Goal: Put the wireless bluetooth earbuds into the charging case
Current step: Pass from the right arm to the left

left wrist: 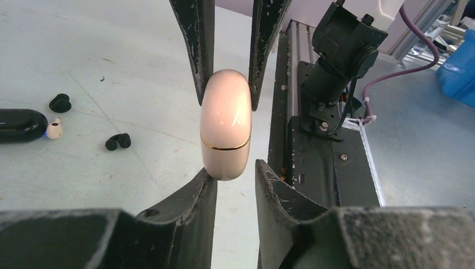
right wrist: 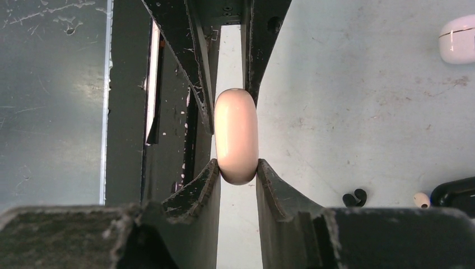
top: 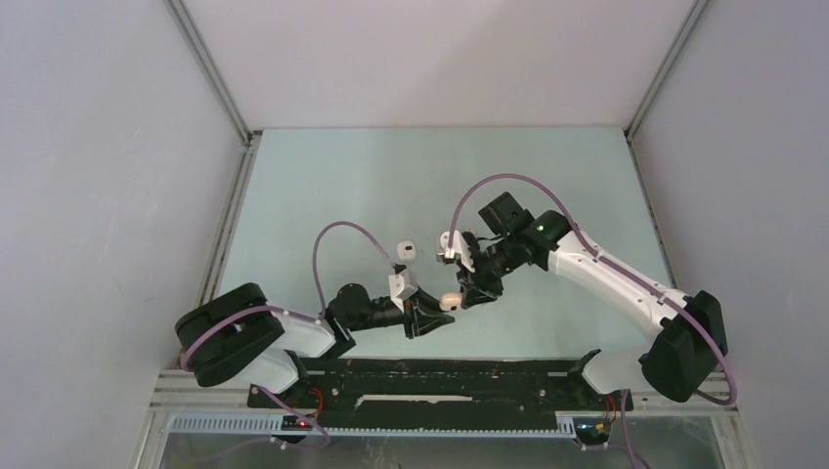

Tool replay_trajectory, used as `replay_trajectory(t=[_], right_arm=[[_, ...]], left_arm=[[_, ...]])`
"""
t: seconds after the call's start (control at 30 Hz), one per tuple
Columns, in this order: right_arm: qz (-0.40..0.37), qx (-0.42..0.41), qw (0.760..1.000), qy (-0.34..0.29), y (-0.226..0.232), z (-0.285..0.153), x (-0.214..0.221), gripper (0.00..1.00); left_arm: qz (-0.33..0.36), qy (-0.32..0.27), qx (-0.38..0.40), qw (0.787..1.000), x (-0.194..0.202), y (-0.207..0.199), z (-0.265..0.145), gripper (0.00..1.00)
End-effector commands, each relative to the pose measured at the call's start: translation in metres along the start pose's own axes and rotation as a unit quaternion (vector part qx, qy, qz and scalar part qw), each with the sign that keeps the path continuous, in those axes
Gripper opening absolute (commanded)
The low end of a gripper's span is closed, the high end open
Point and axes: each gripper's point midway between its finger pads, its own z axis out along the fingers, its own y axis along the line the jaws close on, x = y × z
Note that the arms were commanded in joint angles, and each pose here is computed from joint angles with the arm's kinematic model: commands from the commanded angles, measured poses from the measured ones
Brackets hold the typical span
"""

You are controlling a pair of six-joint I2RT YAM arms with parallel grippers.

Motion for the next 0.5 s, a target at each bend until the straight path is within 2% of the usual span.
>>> replay_trajectory(t=[0.0, 0.23, 0.47], right_arm=[[-0.010, -0.004, 1.000, -0.014, -0.0053, 0.0022, -0.0118, 0.05], [0.001, -0.011, 1.000, -0.015, -0.0054, 0.0062, -0.0116, 0.05], [0.009, -0.005, 1.000, -0.008, -0.0103, 0.0083, -0.0087, 0.05]], left_arm=[[0.036, -0.035, 0.016, 0.999, -0.0185, -0.0068, 0.0039, 0.35], [0.033, -0.031, 0.023, 0.999, -0.0166, -0.0087, 0.0049, 0.33], [0.029, -0.030, 0.042, 0.998, -0.0161, -0.0154, 0.0065, 0.36]])
